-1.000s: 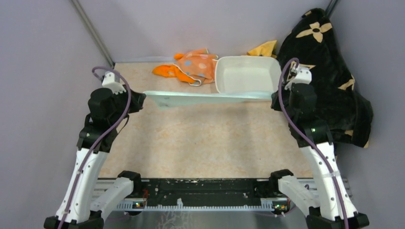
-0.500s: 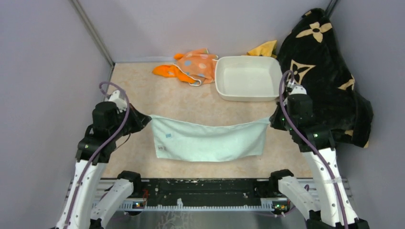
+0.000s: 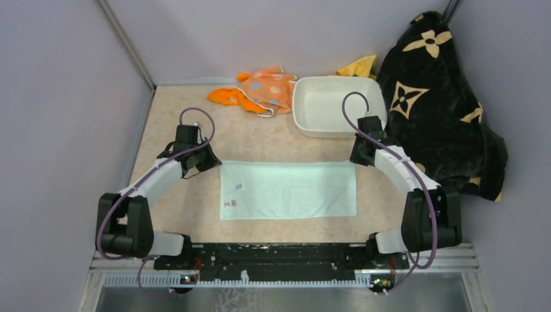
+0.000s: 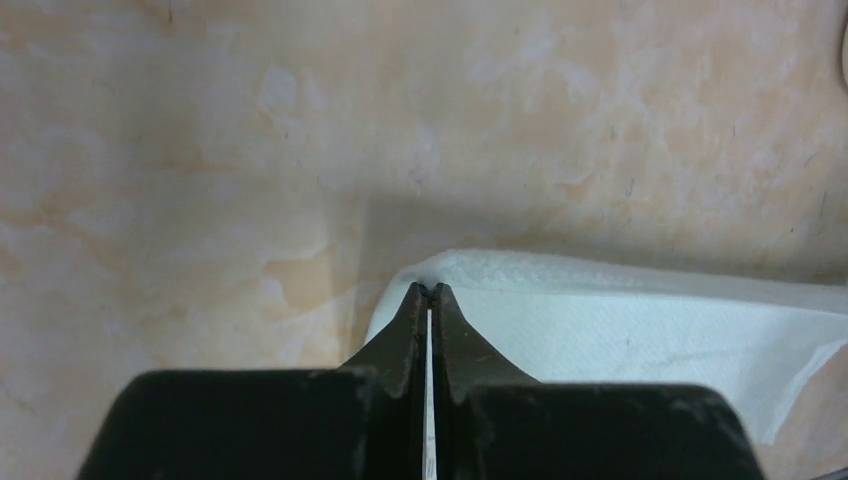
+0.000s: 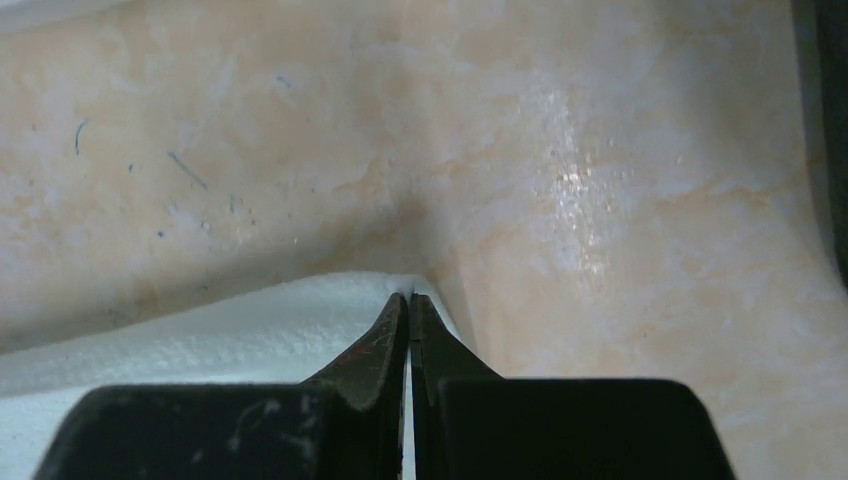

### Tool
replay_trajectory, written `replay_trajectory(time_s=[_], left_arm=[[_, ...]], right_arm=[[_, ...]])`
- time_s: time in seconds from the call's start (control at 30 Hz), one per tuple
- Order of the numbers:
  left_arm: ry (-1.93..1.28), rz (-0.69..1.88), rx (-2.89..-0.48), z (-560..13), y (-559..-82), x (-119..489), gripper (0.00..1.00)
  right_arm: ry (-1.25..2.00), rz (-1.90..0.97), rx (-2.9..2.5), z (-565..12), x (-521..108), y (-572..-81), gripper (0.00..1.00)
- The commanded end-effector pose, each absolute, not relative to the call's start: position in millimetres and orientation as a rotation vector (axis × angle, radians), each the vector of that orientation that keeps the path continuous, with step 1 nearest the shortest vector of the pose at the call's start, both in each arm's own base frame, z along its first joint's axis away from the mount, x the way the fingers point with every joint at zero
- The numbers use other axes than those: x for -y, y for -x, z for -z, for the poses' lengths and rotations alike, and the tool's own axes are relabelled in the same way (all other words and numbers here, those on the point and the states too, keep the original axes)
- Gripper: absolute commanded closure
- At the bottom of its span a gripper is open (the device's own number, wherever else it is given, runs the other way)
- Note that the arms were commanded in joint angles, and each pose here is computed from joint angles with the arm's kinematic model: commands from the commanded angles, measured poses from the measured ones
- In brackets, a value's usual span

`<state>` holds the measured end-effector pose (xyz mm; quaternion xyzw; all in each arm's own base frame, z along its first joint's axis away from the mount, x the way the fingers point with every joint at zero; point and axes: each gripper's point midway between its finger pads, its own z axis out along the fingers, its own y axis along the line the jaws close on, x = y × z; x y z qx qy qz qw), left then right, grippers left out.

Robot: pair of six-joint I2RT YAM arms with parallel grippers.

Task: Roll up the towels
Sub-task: Flatten out the towel at the center of the board, then fold the towel at the center of the board.

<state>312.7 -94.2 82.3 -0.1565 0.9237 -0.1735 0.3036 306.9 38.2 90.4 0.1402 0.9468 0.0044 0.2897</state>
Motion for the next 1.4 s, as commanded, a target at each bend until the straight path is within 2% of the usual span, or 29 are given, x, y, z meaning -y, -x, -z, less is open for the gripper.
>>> replay_trajectory(time_s=[0.0,0.23,0.4,0.93,1.17,1.37], left_arm=[[0.346,0.513,-2.298,-106.9,-370.3,96.8,1.0],[0.322,0.502,-2.288,-104.5,-393.7,90.6,1.0],[0.306,0.531,-2.338,-94.5,-391.9,96.0,1.0],[0.438,0.609,-2.401,-98.3,-300.4,96.4,1.0],[0.513,0.673,-2.439,-82.3,-252.2,99.8,1.0],[0.574,0.722,-2.503,-51.5,-224.7,104.9,1.0]], right_arm=[[-0.416,-0.07,-2.324,-119.2,-31.7,-375.4,1.0],[-0.414,-0.094,-2.309,-116.8,-29.4,-406.9,1.0],[-0.394,-0.143,-2.4,-100.5,-37.4,-406.2,1.0],[-0.483,-0.082,-2.476,-96.1,-23.8,-306.8,1.0],[-0.52,-0.08,-2.543,-65.3,-23.4,-266.7,1.0],[-0.558,-0.088,-2.584,-40.5,-25.1,-252.1,1.0]])
